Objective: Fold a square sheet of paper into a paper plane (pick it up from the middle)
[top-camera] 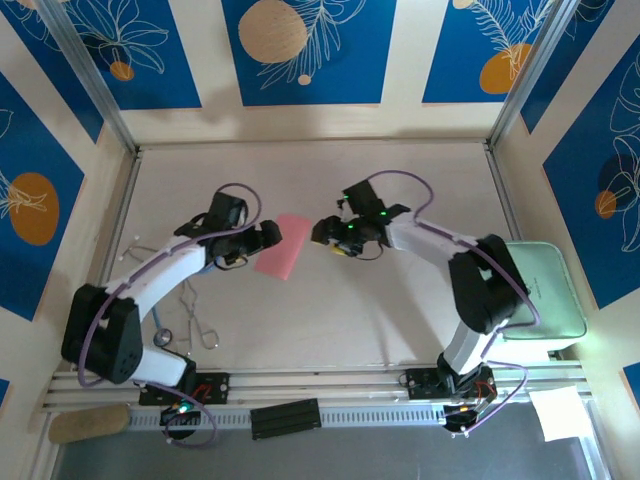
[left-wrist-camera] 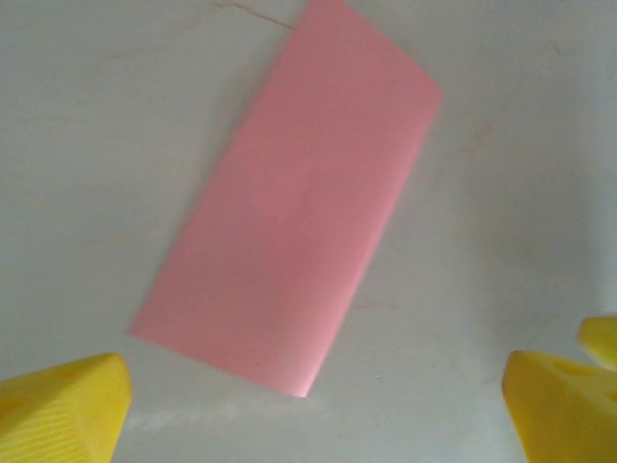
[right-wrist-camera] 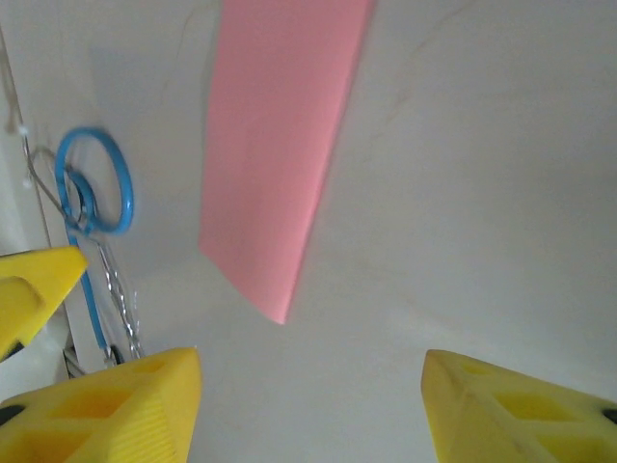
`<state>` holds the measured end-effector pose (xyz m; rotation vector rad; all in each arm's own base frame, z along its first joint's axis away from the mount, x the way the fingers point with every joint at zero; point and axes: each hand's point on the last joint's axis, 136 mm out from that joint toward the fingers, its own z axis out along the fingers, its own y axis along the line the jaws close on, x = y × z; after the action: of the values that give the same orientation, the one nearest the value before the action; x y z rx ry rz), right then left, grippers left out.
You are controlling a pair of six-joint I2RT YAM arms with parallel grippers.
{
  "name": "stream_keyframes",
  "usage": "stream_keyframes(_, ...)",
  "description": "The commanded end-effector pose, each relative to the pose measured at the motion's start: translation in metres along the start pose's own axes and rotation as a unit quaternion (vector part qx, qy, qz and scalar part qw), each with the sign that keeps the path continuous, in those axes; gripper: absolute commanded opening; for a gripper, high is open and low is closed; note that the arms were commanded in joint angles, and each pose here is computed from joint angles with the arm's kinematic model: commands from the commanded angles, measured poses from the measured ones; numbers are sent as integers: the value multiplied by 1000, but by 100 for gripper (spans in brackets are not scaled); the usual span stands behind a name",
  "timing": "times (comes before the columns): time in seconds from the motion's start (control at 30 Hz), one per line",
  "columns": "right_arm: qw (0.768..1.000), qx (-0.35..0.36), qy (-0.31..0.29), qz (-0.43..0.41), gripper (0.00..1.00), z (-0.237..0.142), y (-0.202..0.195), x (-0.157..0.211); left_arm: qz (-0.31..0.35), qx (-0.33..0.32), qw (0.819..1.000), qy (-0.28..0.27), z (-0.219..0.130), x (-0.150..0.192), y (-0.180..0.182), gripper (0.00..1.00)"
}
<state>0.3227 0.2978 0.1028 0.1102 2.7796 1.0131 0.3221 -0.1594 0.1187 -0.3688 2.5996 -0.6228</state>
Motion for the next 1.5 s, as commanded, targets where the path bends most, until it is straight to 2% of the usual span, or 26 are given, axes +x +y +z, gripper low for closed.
stream_keyframes(0.0,999,-12,41,-17,61,25,25,15,-30,-18,998,-47,-18,-12,22,99)
stream_keyframes(0.23,994,2,104,-28,58,85,41,31,-61,-50,993,-86,-41,-17,51,99)
stream_keyframes(0.43,989,36,144,-28,56,118,26,41,-72,-45,993,-85,-40,-15,53,99)
stream_keyframes(0.63,983,86,158,-43,56,112,-10,49,-69,-35,994,-73,-35,-14,49,99)
stream_keyframes(0.87,970,133,176,-98,56,70,-68,53,-59,-26,996,-53,-27,-11,45,99)
stream_keyframes(0.97,967,133,171,-134,56,49,-77,50,-56,-10,997,-43,-23,-9,40,99)
stream_keyframes(1.07,965,93,160,-186,56,31,-64,48,-53,8,998,-30,-18,-6,33,100)
stream_keyframes(1.17,972,61,111,-199,56,13,-44,32,-51,35,998,-14,-13,-4,23,99)
stream_keyframes(1.33,996,46,30,-73,54,4,-29,4,-51,94,994,26,0,7,-2,100)
stream_keyframes(1.47,997,80,-2,9,53,17,-35,-6,-47,113,991,46,11,16,-14,99)
